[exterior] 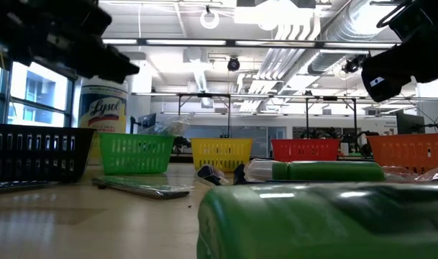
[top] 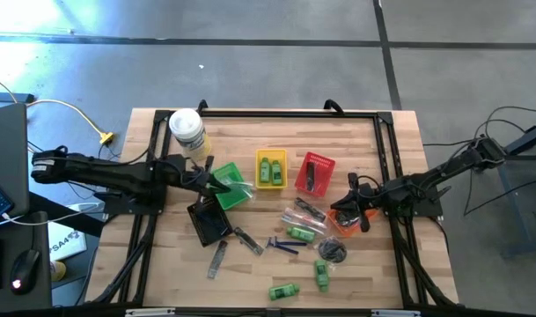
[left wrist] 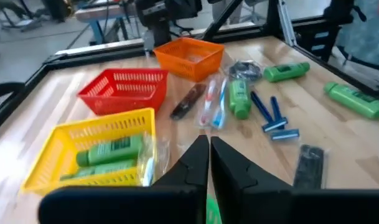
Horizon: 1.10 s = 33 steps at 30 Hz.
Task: Pick & Place Travel size toiletries
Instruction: Put the blue razor into the black bin
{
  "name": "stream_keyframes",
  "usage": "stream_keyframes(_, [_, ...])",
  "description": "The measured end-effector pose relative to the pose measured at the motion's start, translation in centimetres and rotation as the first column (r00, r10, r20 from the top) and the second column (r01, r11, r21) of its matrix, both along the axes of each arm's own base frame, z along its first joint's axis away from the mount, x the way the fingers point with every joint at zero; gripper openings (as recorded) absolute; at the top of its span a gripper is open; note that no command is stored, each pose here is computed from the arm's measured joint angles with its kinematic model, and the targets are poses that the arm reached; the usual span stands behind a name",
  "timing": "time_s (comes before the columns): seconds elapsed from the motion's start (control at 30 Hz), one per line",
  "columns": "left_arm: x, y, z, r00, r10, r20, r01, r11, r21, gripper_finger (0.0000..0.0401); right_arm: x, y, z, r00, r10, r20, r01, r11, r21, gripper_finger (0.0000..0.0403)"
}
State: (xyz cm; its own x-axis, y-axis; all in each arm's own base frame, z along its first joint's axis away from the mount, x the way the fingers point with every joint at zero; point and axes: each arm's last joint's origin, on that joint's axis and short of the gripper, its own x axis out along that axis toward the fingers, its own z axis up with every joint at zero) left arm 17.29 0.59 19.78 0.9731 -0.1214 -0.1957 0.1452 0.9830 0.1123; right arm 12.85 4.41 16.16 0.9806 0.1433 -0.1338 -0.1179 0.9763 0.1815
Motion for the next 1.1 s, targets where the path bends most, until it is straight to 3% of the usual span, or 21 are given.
stream_keyframes(0.27, [-1.8,-0.1,-2.5,0.98,0.019,0.2,-0.018,1.0,-0.005,0.0001,0.5,0.2,-0.5,1.0,0.006,-0.026,-0.006,1.0,-0.008,0.0003])
stream_keyframes(0.53, [-1.9,-0.1,-2.8,0.98,0.015,0.198,-0.019,1.0,0.018,0.0,2.1,1.1,0.4,0.996,0.087,0.004,-0.087,0.996,0.009,0.0003])
stream_keyframes(0.8, [-1.9,-0.1,-2.6,0.976,0.006,0.219,-0.02,0.998,0.063,0.0,8.1,4.3,2.5,0.968,0.154,-0.2,-0.165,0.986,-0.038,0.0003])
stream_keyframes(1.1, [-1.9,-0.1,-2.9,0.982,0.011,0.189,-0.018,0.999,0.035,0.0,15.6,8.1,2.2,0.837,0.225,-0.499,-0.296,0.953,-0.066,0.0003])
